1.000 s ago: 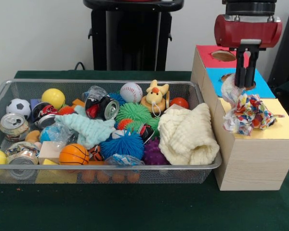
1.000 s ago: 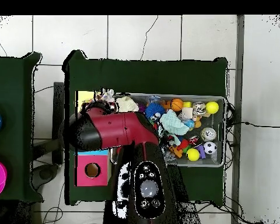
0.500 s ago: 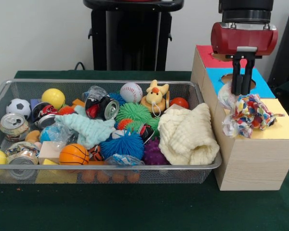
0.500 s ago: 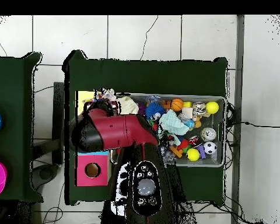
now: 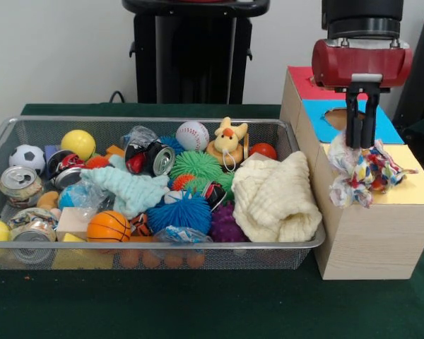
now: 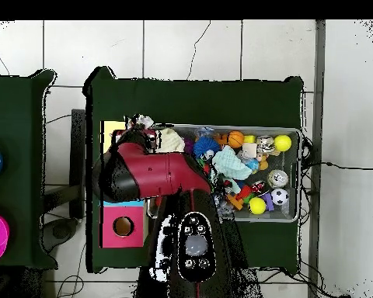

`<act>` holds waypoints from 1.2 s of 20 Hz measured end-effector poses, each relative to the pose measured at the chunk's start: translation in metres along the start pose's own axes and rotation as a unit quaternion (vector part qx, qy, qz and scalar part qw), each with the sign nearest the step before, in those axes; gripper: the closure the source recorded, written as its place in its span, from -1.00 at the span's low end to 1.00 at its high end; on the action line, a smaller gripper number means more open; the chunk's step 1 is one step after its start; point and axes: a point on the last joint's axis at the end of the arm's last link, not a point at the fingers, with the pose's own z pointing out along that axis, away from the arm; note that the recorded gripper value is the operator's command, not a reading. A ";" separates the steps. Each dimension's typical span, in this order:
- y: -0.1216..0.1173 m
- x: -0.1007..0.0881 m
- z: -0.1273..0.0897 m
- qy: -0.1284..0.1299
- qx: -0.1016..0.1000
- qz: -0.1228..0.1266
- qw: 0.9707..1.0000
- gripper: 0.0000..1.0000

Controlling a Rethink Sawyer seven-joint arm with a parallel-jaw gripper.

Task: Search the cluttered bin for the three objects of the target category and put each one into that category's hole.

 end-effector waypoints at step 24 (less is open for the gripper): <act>0.016 0.036 0.032 0.045 0.005 0.030 0.999 1.00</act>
